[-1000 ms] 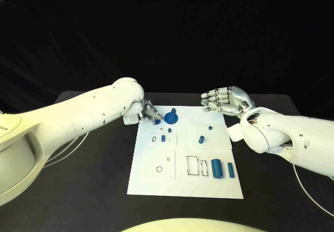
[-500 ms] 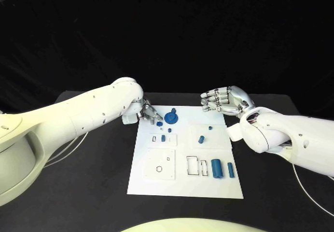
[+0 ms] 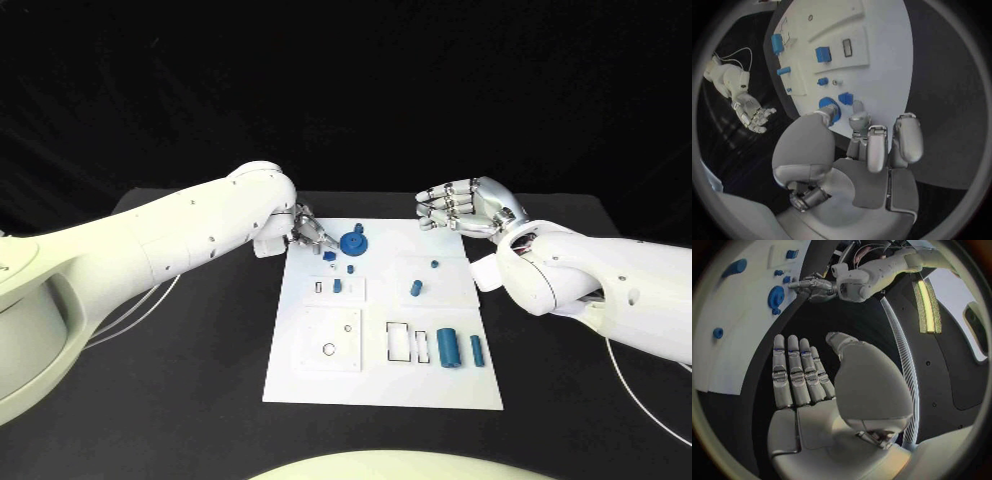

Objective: Assemble the parts on the task board

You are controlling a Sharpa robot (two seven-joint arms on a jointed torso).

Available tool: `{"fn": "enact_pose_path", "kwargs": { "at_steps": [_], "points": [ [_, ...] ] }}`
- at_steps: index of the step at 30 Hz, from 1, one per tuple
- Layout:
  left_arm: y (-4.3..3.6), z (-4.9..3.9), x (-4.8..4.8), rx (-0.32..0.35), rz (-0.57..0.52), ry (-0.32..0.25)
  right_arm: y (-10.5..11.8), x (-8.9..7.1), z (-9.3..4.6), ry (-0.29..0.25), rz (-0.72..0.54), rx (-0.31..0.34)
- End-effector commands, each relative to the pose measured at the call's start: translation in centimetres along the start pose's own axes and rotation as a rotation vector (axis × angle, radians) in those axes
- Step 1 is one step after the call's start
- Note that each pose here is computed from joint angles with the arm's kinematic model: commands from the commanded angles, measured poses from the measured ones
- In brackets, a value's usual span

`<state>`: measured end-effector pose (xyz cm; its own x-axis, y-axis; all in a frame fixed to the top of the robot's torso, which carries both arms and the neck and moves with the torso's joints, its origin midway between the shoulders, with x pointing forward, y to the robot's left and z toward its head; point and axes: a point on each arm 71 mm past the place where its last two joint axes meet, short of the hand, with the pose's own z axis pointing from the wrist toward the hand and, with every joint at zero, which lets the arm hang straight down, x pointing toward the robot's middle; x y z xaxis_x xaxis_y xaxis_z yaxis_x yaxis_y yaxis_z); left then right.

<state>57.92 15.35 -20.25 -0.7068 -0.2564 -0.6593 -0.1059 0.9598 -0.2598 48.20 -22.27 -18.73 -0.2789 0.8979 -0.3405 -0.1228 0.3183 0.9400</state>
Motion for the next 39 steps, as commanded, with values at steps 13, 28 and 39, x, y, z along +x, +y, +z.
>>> {"fn": "enact_pose_path", "kwargs": {
  "at_steps": [13, 28, 39],
  "points": [
    [-1.28, -1.20, -0.02, 0.069, 0.083, -0.174, 0.0, -0.1, -0.1, 0.013, -0.003, -0.011],
    [-1.75, -0.51, 1.15, -0.021, 0.218, -0.073, 0.0, 0.1, 0.0, 0.019, -0.002, -0.009],
    [-2.34, -0.44, 1.43, -0.023, 0.238, -0.062, 0.0, 0.2, 0.1, 0.021, -0.001, -0.009]
  ]
}}
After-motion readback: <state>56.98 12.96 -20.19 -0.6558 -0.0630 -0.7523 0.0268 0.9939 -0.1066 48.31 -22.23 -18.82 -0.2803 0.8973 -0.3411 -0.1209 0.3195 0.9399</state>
